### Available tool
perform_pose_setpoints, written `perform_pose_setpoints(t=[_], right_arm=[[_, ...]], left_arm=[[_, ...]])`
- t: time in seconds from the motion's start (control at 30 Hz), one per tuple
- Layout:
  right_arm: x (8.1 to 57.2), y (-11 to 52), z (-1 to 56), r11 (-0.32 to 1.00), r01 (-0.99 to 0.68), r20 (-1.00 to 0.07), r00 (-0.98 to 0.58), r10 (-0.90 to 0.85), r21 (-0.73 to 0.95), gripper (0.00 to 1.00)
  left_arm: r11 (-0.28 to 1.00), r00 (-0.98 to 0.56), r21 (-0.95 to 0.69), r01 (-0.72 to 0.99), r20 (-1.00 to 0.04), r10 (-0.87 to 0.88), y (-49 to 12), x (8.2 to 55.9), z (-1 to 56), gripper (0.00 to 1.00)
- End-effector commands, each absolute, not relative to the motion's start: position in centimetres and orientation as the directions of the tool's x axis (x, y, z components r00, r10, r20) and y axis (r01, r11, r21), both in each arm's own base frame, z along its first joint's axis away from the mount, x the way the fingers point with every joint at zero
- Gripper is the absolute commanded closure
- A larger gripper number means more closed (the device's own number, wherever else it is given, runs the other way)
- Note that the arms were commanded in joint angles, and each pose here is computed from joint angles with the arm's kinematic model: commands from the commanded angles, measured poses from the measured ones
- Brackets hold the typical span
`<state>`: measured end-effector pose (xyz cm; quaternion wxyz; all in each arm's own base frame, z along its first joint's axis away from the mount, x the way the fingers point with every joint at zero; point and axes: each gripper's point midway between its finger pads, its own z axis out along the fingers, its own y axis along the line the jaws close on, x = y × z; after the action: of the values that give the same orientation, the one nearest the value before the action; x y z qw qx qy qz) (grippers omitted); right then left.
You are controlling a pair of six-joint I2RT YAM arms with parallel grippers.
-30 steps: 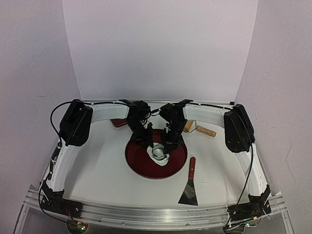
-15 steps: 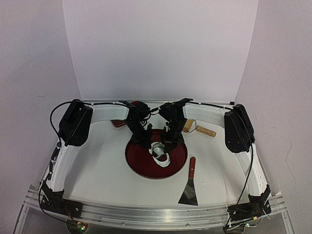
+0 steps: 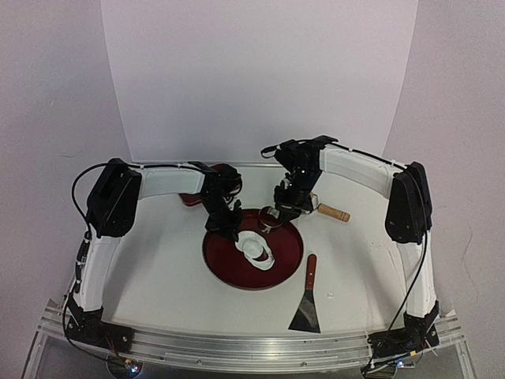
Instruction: Roll out the dumpling wrappers from the dough
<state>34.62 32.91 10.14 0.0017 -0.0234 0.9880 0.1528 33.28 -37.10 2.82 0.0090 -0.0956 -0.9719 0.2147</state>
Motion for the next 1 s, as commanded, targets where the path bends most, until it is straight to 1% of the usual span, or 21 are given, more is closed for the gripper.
perform_pose_setpoints(t=[0.0,0.2,0.37,0.43,0.57,0.67,0.73,0.87,0.97], right_arm=[[35.2,31.8,11.8,0.956,-0.031,-0.042,-0.999,-0.02,0.291,1.0],[35.4,31.2,10.0,0.968,-0.034,-0.028,-0.999,-0.027,0.25,1.0],[35.8,30.8,8.9,0.975,-0.034,-0.025,-0.999,-0.029,0.22,1.0],[35.9,30.5,8.5,0.978,-0.029,-0.021,-0.999,-0.025,0.205,1.0],[36.4,29.1,8.5,0.986,-0.007,-0.039,-0.999,0.0,0.165,1.0],[37.1,27.8,9.2,0.989,0.024,-0.07,-0.997,0.034,0.144,1.0],[37.6,27.1,9.7,0.99,0.04,-0.091,-0.994,0.053,0.136,1.0],[38.4,26.1,10.9,0.99,0.065,-0.135,-0.988,0.082,0.123,1.0],[38.8,25.6,11.5,0.99,0.079,-0.156,-0.983,0.096,0.118,1.0]], left_arm=[[0.885,-0.982,-0.424,0.19,-0.1,0.163,-36.7,33.8,7.1,1.0],[0.874,-0.978,-0.441,0.204,-0.133,0.161,-37.2,34.4,8.3,1.0],[0.86,-0.975,-0.461,0.219,-0.136,0.175,-37.9,34.5,8.9,1.0],[0.843,-0.971,-0.485,0.234,-0.162,0.177,-38.4,34.7,10.5,1.0],[0.82,-0.958,-0.508,0.264,-0.237,0.161,-39.0,35.5,15.4,1.0],[0.818,-0.954,-0.504,0.277,-0.245,0.172,-38.8,35.4,17.1,1.0],[0.834,-0.954,-0.476,0.278,-0.24,0.181,-38.3,35.2,17.6,1.0],[0.882,-0.93,-0.355,0.31,-0.304,0.204,-36.6,35.2,19.9,1.0],[0.922,-0.928,-0.247,0.297,-0.303,0.218,-34.7,35.3,20.1,1.0]])
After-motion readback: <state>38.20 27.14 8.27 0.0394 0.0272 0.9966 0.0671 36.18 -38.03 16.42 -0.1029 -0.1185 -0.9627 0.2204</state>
